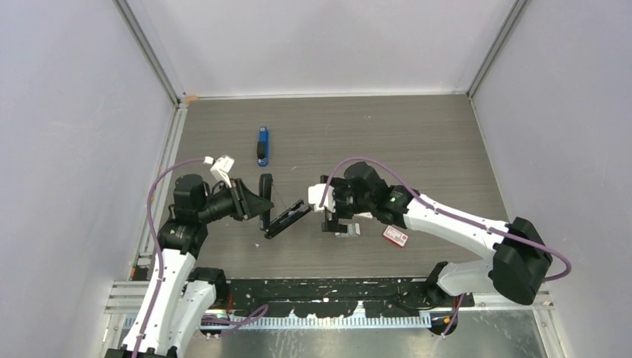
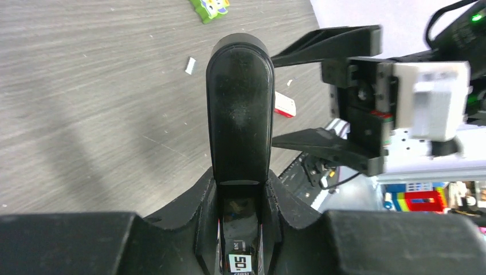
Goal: Unload the staples from the stapler
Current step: Unload the staple at the center of the board.
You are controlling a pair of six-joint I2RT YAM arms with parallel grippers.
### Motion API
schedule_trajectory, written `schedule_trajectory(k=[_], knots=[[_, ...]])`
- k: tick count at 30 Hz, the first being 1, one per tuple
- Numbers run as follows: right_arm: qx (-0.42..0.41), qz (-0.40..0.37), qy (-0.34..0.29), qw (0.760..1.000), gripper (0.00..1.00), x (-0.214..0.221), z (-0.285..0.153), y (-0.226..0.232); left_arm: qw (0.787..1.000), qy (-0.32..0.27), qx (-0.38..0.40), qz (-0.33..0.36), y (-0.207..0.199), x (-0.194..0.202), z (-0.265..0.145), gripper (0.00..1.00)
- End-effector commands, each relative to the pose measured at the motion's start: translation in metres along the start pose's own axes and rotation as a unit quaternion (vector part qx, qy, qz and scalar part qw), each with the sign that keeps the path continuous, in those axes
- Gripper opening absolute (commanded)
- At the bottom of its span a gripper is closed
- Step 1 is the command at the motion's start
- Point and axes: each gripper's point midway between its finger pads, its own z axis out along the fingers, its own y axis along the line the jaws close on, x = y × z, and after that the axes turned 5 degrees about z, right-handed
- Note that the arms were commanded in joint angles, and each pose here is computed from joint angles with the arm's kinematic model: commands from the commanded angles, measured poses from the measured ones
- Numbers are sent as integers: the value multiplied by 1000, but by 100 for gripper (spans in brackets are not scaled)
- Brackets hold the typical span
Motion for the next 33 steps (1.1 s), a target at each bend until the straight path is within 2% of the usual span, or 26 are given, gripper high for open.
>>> schedule_trajectory(k=[1,9,16,18,22,26,29,33], knots=[[41,-87,27,995,100,9,16,-17,998,-5,61,-32,-30,-3,-6,0],[90,-92,13,992,95,-6,25,-20,995,0,81,-62,-35,1,-4,0],[44,-58,-19,997,79,-23,26,5,992,-6,83,-90,-33,0,2,0],[27,-57,-18,998,70,-25,27,14,992,-4,82,-96,-32,-1,3,0],[1,-44,-18,999,38,-27,26,27,991,-7,58,-119,-23,-2,8,0],[-30,-7,-21,999,16,-26,25,42,984,-24,-6,-174,2,-3,16,0],[-74,42,-16,996,9,-21,26,62,967,-36,-65,-244,28,3,22,0],[-148,121,-2,982,4,-12,33,94,936,-38,-141,-319,63,22,29,0]])
